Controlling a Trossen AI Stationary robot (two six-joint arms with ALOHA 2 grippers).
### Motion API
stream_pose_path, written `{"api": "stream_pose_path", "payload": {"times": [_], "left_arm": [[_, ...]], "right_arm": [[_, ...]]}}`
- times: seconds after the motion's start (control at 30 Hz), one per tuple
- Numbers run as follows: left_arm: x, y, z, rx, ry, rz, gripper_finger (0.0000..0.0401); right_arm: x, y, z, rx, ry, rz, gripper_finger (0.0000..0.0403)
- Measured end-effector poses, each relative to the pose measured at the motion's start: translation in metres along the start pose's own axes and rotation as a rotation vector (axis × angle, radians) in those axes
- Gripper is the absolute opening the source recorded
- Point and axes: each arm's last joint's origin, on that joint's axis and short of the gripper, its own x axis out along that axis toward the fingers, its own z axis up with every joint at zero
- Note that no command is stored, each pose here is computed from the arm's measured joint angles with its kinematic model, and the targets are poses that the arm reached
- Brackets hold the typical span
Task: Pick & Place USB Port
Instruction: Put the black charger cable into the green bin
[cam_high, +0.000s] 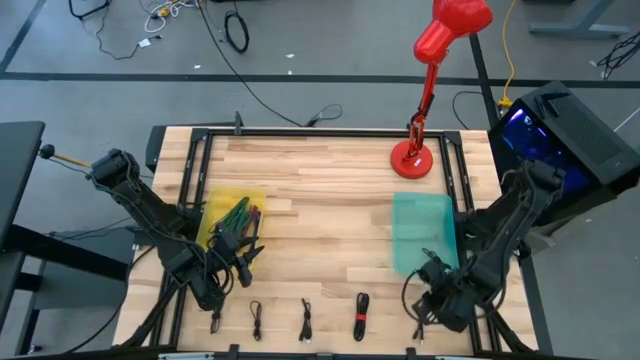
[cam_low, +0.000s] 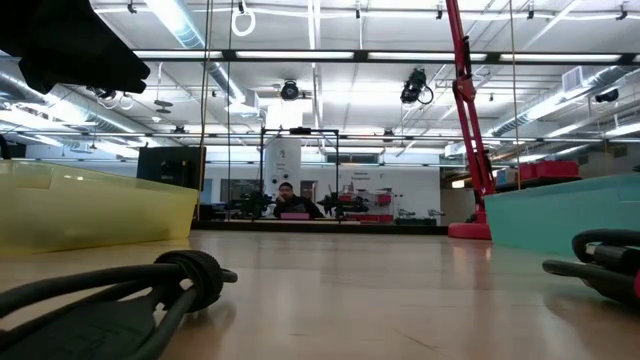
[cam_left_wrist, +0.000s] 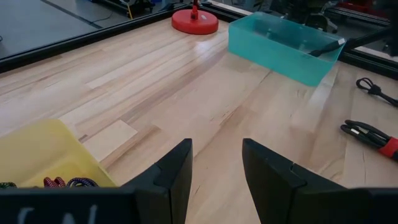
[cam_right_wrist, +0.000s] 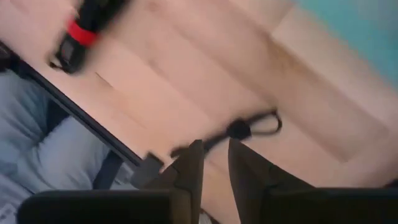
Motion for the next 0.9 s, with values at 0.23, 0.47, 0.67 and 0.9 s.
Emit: {"api": "stream_pose_path", "payload": {"times": [0.23, 0.47, 0.67, 0.9], "left_arm": [[0.000, 0.000, 0.000, -0.001, -0.002, 0.001, 0.0147], [0.000, 0.000, 0.001, 0.000, -0.036, 0.010, 0.0147], [0.000, 0.000, 0.001, 0.000, -0.037, 0.011, 0.0147], [0.000, 0.000, 0.001, 0.000, -0.038, 0.010, 0.0147]], "right_arm": [[0.017, 0.000, -0.016, 0.053, 0.046, -0.055, 0.0056], [0.029, 0.003, -0.029, 0.061, 0.026, -0.023, 0.0048], [0.043, 0.006, -0.037, 0.048, 0.020, -0.024, 0.0048], [0.055, 0.007, -0.039, 0.003, 0.011, -0.046, 0.0048]]}}
